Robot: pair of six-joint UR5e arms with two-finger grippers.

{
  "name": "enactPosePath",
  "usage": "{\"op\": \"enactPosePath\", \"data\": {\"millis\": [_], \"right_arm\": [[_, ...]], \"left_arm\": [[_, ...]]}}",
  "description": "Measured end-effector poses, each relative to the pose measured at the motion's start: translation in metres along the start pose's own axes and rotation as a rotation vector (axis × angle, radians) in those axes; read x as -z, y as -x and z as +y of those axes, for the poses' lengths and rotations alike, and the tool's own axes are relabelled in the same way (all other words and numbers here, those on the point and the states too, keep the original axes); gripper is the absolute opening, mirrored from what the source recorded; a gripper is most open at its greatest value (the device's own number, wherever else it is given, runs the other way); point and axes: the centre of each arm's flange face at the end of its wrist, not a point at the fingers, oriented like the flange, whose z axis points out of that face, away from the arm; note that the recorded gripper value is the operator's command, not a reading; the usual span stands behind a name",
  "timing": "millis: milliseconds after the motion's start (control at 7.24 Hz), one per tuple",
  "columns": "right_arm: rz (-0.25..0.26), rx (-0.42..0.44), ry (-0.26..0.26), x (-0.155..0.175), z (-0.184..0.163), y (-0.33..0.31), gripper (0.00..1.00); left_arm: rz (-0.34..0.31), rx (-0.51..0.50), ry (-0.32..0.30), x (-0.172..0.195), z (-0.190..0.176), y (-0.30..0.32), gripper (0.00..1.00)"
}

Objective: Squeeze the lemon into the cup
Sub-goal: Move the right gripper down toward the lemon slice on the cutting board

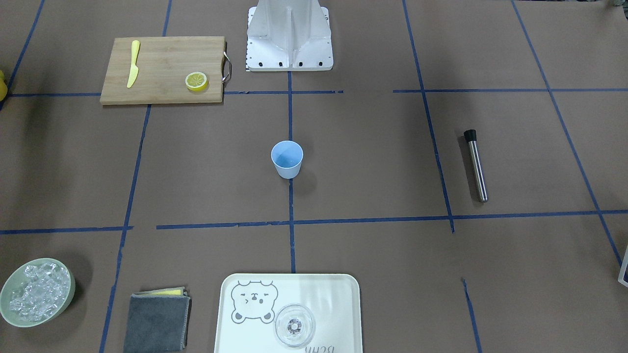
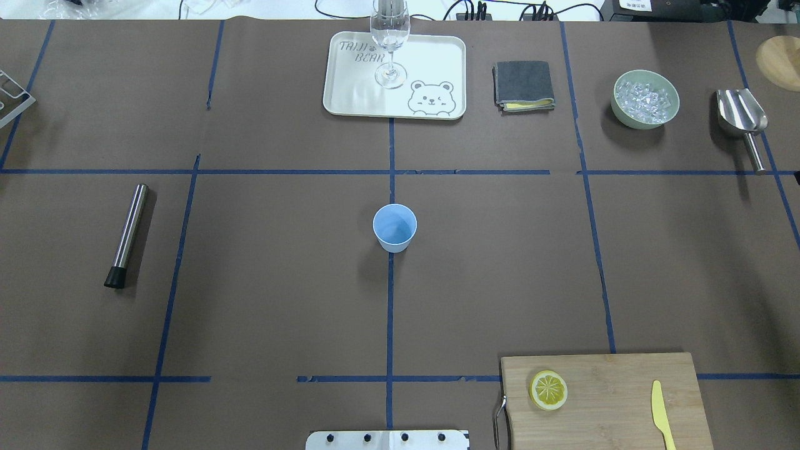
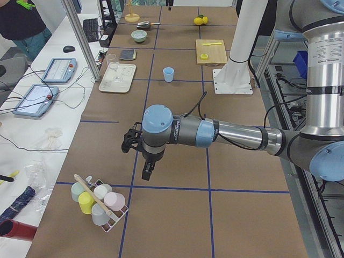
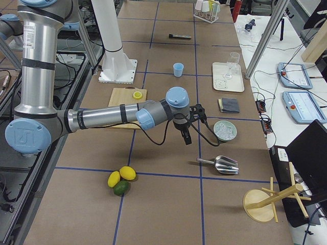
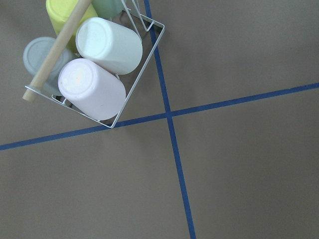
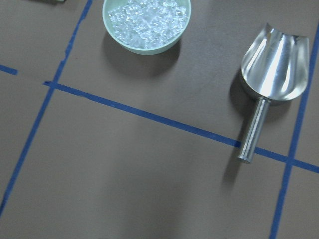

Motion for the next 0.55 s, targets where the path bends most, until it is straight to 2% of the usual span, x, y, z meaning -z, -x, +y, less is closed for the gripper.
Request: {"op": "enactPosePath", "data": {"millis": [276, 415, 553], "right_arm": [[-0.07, -0.092, 0.024, -0.011, -0.004, 0.09, 1.0], [-0.073, -0.097, 0.041, -0.02, 0.004, 0.134, 1.0], [-0.046, -0.082, 0.049, -0.032, 0.019, 0.168, 1.0]], "left_arm": [[-0.001, -0.012, -0.013, 0.002, -0.002, -0.002, 1.0], [-0.003, -0.02, -0.023, 0.003, -0.003, -0.003, 1.0], [-0.003, -0.024, -0.028, 0.003, -0.003, -0.003, 1.0]]}}
